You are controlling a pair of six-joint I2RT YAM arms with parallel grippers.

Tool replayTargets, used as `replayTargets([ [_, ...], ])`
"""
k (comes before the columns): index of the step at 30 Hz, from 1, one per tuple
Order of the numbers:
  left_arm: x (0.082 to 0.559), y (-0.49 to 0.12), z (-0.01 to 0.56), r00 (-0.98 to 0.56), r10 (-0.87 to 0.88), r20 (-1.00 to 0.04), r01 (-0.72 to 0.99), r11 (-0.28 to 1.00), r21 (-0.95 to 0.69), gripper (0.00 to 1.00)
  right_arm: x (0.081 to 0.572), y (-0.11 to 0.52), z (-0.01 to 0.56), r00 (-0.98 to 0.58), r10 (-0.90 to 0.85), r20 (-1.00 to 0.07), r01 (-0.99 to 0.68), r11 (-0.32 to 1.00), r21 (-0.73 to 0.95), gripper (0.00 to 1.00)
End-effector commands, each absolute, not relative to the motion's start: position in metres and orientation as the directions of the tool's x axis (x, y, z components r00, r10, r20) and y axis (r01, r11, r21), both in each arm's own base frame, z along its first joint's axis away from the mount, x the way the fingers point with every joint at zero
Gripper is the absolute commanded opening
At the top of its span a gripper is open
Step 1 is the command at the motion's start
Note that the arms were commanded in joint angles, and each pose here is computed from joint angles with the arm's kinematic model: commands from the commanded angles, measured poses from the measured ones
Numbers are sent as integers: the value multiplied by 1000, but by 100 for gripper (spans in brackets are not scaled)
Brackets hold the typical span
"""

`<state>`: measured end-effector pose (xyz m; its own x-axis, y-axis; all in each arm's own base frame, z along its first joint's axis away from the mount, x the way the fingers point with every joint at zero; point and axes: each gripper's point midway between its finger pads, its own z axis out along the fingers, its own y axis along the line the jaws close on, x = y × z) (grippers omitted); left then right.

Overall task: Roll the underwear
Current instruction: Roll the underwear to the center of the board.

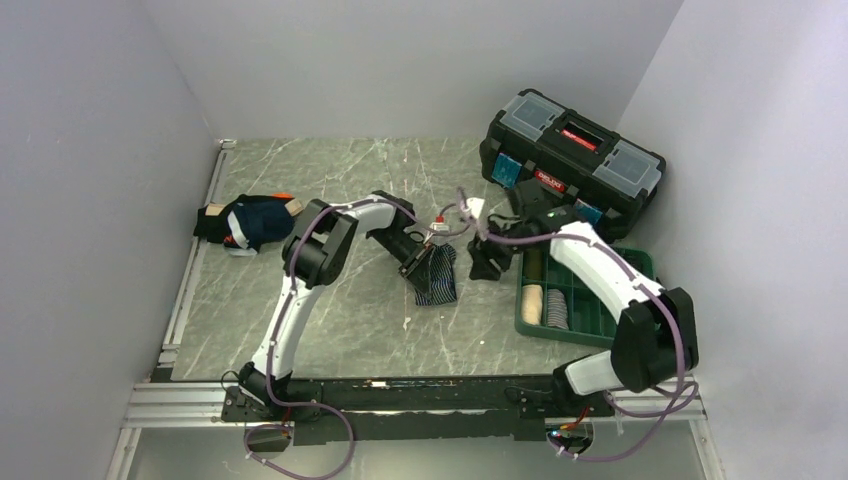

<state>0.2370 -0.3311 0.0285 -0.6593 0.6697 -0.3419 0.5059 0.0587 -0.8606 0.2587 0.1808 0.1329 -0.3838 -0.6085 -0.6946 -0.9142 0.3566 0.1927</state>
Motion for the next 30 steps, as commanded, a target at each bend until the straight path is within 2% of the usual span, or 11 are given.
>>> replayTargets([
  [1,221,-318,12,-682,715,-155,356,139,-924,0,268,208,135,-201,-674,-711,-944,326,-42,53],
  [11,227,-320,9,-685,720,-113,330,168,-929,0,256,239,103,8,-817,-577,-958,158,-238,58],
  [18,229,-320,8,-685,720,-107,330,177,-927,0,238,262,77,119,-865,-488,-964,18,-267,60],
  [30,228,-320,8,-683,722,-106,327,173,-929,0,231,265,31,136,-908,-397,-967,-35,-252,58],
])
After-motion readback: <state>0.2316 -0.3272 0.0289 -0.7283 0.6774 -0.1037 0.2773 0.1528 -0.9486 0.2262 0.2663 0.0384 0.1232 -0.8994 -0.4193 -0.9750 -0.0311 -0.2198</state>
